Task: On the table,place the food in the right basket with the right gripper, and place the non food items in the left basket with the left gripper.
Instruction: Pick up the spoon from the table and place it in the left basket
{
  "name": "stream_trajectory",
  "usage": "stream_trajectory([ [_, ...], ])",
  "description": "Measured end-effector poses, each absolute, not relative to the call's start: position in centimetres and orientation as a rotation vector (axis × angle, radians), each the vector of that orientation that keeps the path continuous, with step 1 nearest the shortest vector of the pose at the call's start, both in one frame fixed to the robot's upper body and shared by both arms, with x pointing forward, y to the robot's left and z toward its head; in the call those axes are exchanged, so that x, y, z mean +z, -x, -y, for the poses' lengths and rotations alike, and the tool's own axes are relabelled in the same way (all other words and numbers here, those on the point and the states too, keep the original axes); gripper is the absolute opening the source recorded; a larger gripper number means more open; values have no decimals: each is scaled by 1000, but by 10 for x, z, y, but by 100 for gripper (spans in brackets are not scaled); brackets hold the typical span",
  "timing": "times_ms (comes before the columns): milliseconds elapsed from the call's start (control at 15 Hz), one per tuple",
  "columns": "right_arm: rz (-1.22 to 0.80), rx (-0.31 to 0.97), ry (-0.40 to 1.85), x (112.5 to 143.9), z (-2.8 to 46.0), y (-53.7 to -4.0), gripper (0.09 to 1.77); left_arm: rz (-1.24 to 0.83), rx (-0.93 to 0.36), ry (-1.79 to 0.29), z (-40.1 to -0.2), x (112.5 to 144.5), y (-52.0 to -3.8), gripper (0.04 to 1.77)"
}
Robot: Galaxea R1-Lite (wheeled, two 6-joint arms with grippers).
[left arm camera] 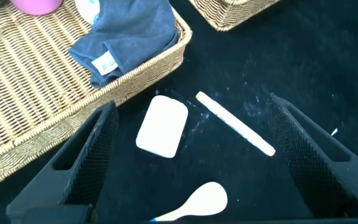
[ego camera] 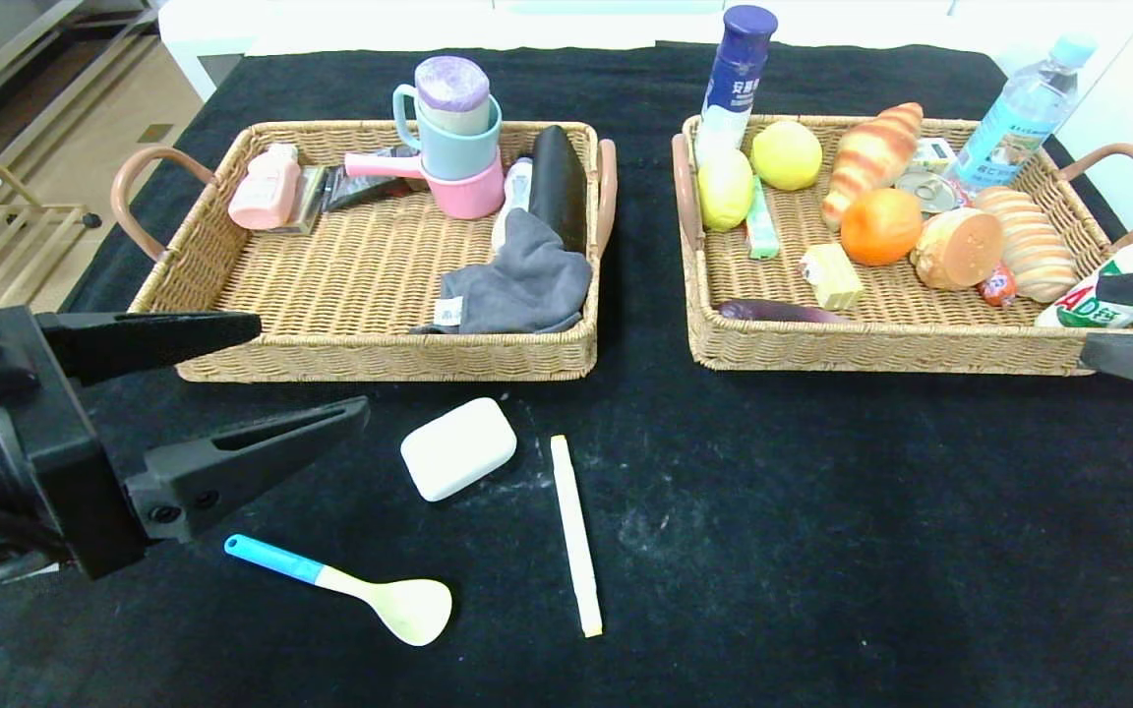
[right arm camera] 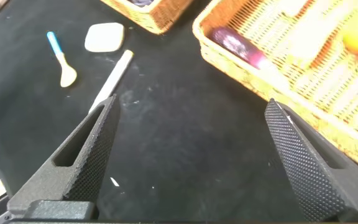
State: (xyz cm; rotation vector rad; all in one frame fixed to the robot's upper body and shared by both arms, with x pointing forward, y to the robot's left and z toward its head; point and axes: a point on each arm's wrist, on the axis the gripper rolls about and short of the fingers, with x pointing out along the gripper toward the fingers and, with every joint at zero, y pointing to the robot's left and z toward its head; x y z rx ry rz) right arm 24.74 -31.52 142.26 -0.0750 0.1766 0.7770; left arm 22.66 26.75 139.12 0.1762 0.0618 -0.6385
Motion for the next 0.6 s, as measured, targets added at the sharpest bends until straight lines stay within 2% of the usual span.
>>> stream_trajectory([
  [600, -204, 786, 60, 1415, 316, -250, 171, -63, -650, -173, -266, 1393, -226, 172],
])
